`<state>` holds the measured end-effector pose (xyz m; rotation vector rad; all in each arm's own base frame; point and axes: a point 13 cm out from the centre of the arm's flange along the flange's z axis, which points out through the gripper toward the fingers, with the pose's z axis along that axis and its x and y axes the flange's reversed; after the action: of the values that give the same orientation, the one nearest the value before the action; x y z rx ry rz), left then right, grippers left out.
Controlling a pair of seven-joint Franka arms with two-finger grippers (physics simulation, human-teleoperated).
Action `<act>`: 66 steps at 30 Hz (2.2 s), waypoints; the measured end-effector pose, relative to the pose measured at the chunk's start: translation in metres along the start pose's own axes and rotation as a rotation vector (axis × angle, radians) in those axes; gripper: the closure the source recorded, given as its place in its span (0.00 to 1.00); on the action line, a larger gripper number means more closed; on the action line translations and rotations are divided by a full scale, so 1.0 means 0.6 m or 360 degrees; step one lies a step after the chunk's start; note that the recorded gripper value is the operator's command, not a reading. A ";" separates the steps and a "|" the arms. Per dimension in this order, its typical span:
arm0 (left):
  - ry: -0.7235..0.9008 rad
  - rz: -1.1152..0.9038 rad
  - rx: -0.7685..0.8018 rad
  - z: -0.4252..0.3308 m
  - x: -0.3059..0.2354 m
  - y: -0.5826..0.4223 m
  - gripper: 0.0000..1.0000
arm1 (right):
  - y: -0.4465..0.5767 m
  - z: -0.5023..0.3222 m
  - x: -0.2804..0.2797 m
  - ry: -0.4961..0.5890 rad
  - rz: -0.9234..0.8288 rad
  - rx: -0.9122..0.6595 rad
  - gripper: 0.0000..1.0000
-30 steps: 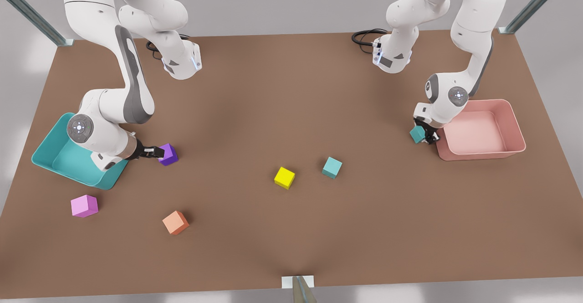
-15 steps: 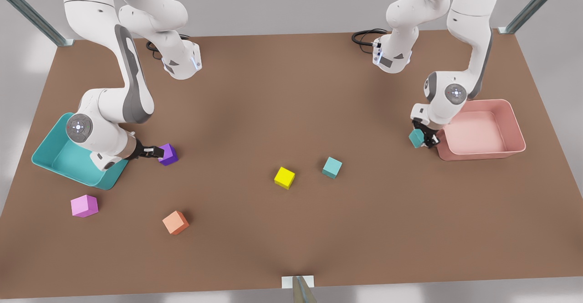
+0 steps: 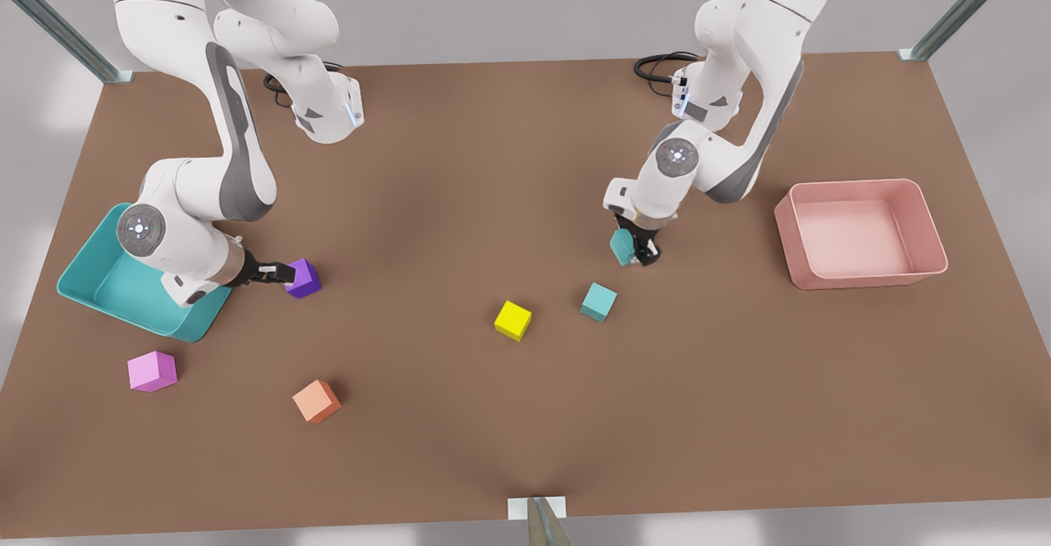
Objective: Stack the two blue cubes on top of each other
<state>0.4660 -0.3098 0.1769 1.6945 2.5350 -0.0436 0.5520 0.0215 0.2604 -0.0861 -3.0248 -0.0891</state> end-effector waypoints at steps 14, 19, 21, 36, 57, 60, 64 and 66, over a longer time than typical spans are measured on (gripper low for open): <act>0.0115 -0.0597 -0.0108 0.077 -0.105 0.057 0.51 | 0.000 -0.001 0.000 0.0007 0.0000 0.0000 0.00; 0.0127 -0.0821 -0.0171 0.097 -0.108 0.115 0.51 | 0.000 -0.001 0.000 0.0008 0.0000 0.0000 0.00; 0.0131 -0.0883 -0.0186 0.102 -0.109 0.120 0.51 | 0.000 -0.002 0.000 0.0006 0.0000 0.0000 0.00; 0.0137 -0.1203 -0.0218 0.124 -0.117 0.097 0.00 | 0.000 -0.003 0.001 0.0006 0.0000 0.0000 0.00; 0.0208 -0.2220 -0.0317 -0.433 0.039 0.399 0.00 | 0.015 -0.010 -0.001 0.0006 -0.0024 0.0000 0.00; 0.0275 -0.2359 -0.0200 -0.483 0.154 0.379 0.00 | 0.016 -0.009 -0.001 0.0009 -0.0026 0.0000 0.00; 0.0166 -0.2274 -0.0011 -0.505 0.146 0.368 0.00 | 0.018 -0.011 0.000 0.0008 -0.0030 -0.0001 0.00; 0.0134 -0.2206 0.0032 -0.506 0.132 0.364 0.00 | 0.020 -0.010 0.000 0.0010 -0.0032 0.0000 0.00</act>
<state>0.6192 -0.1302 0.4780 -0.3252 3.1460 -0.0840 0.5532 0.0329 0.2672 -0.0557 -3.0197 -0.0913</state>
